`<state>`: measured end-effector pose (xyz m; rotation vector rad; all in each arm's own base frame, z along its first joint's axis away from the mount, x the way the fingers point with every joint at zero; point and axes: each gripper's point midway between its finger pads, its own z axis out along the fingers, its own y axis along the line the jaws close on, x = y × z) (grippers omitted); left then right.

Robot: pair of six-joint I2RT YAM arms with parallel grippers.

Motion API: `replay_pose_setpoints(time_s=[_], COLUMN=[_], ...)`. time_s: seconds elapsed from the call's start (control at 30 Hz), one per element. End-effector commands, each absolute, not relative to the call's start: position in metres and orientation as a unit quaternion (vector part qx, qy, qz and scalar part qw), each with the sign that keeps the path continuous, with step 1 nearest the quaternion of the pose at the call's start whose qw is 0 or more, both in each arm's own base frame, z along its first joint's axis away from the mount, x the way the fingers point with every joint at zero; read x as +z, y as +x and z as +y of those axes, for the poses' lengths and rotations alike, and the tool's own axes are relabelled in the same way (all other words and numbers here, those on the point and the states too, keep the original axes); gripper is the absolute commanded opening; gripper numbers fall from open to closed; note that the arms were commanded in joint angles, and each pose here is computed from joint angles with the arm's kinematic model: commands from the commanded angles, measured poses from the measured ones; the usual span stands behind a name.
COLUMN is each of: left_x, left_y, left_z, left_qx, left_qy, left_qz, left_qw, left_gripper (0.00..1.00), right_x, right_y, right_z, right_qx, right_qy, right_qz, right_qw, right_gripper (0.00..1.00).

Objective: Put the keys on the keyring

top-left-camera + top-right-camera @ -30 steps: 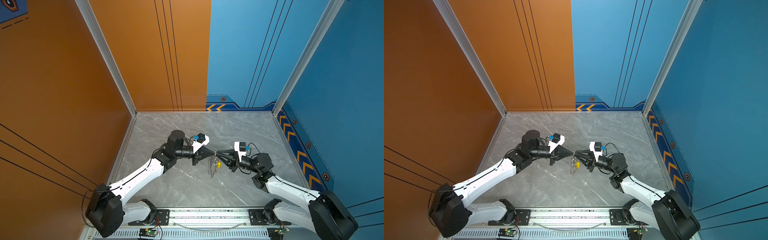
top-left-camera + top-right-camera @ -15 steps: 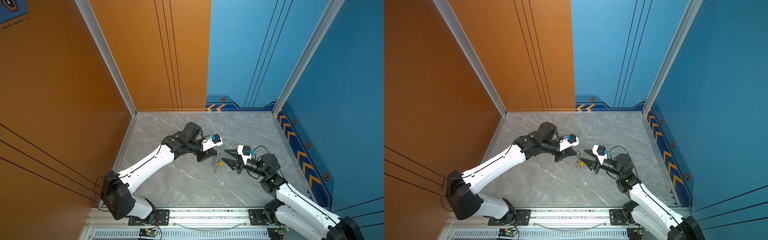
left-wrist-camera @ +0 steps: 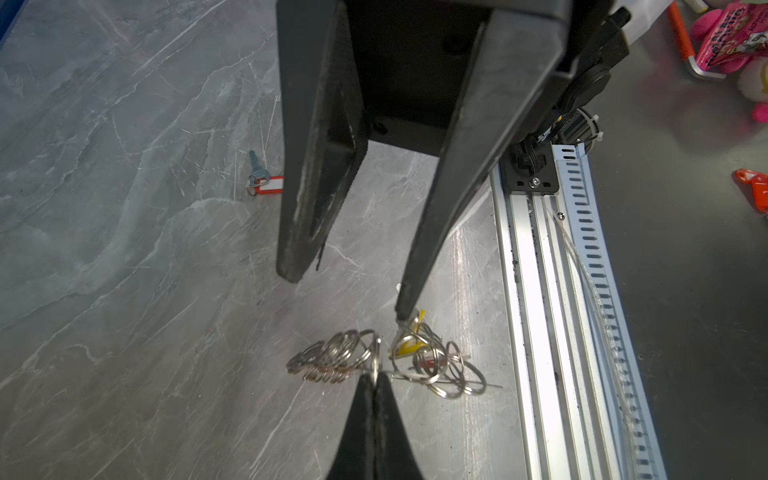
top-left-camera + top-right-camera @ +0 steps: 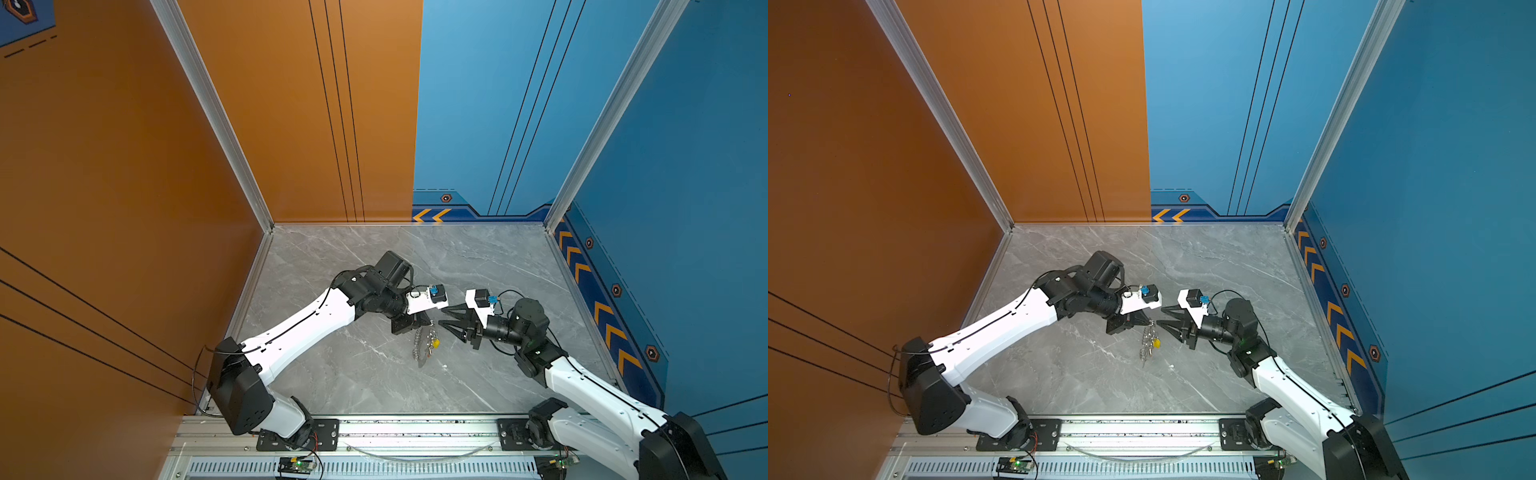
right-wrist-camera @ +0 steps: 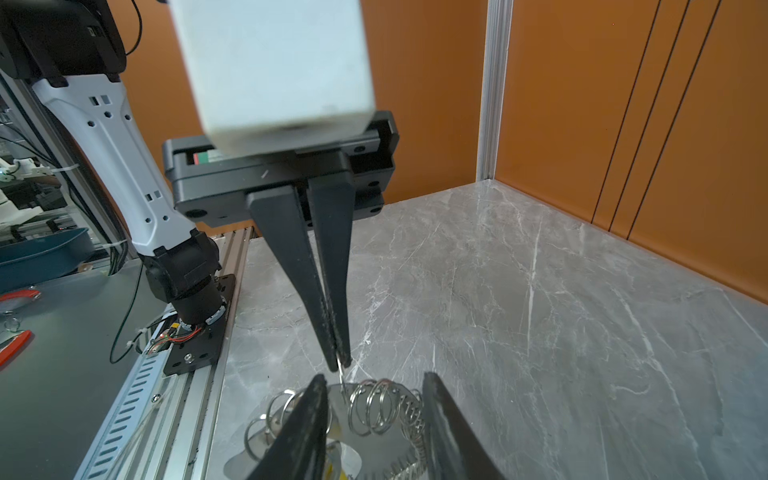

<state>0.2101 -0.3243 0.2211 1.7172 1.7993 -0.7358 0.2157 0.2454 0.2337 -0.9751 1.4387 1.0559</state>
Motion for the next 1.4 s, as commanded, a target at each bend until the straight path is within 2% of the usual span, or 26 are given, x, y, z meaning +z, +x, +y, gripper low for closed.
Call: replay_pose_setpoints(time_s=[0.0, 0.87, 1.17, 1.3, 1.37], left_x=[0.238, 0.248, 0.248, 0.248, 0.249], left_y=[0.203, 0.199, 0.198, 0.202, 0.203], left_z=[-0.327, -0.326, -0.327, -0.326, -0.327], left_qx=[-0.279, -0.286, -0.292, -0.288, -0.291], left_qy=[0.650, 0.652, 0.650, 0.646, 0.644], left_qz=[0.646, 0.637, 0.638, 0.643, 0.643], left_qw=[0.286, 0.296, 0.294, 0.294, 0.295], left_gripper=[0.00, 0.00, 0.00, 0.00, 0.00], right_x=[0.246, 0.227, 0.224, 0.227, 0.229], right_y=[0.209, 0.205, 0.204, 0.206, 0.207], right_z=[0.251, 0.265, 0.268, 0.268, 0.267], right_qx=[0.467, 0.465, 0.464, 0.457, 0.450], right_qy=[-0.420, -0.447, -0.453, -0.452, -0.448], right_qz=[0.584, 0.599, 0.599, 0.600, 0.601], right_qw=[0.514, 0.475, 0.470, 0.477, 0.485], right_gripper=[0.37, 0.22, 0.09, 0.00, 0.00])
